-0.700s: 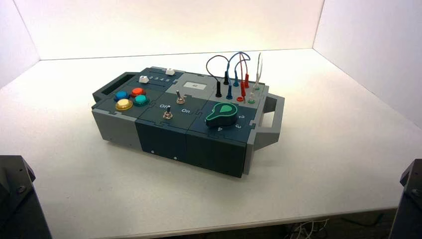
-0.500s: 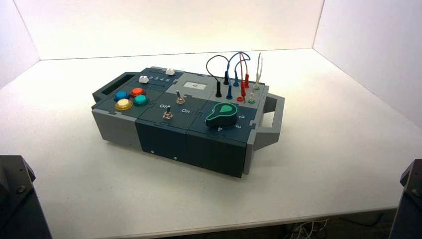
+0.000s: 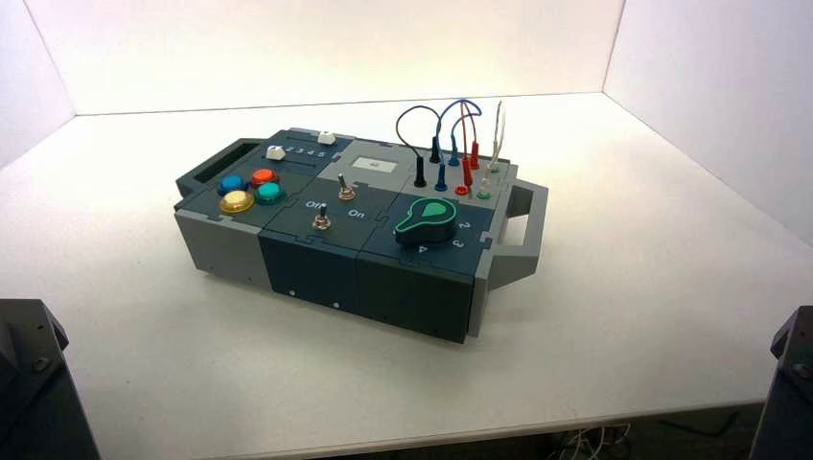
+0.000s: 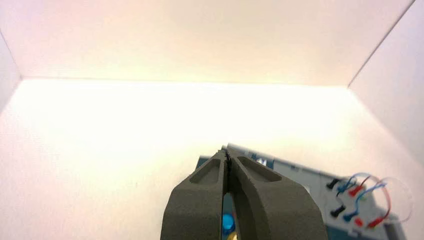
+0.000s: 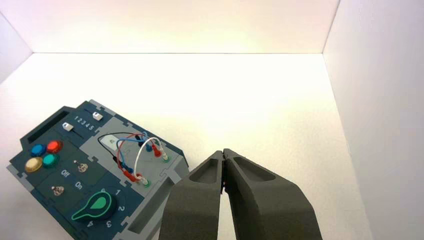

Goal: Move the top slider to position 3.

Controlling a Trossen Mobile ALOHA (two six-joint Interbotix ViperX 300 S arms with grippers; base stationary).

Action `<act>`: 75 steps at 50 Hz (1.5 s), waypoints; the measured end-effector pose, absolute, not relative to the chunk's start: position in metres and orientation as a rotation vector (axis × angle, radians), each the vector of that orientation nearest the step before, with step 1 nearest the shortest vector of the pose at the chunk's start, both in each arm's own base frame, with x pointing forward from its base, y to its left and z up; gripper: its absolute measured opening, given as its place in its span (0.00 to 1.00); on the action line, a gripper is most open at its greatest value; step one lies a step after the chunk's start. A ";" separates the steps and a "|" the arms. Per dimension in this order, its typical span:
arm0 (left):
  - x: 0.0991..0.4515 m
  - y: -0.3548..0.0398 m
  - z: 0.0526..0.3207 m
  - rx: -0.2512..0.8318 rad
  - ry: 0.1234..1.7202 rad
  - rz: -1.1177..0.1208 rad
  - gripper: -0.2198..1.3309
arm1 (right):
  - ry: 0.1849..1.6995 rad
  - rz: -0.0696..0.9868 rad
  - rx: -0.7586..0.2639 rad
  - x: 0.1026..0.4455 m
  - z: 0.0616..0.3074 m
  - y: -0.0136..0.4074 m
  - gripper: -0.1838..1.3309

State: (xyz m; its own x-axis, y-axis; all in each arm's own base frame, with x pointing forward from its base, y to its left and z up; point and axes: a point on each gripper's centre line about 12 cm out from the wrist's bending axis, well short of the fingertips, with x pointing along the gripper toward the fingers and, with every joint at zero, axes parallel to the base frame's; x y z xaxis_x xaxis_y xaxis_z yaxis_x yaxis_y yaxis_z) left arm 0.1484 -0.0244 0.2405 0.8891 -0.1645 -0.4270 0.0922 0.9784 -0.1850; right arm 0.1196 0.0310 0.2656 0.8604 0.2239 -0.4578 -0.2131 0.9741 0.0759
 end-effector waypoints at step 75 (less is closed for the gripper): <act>0.326 -0.171 0.110 0.138 1.149 -0.404 0.04 | 0.527 0.224 0.016 0.125 0.259 0.032 0.03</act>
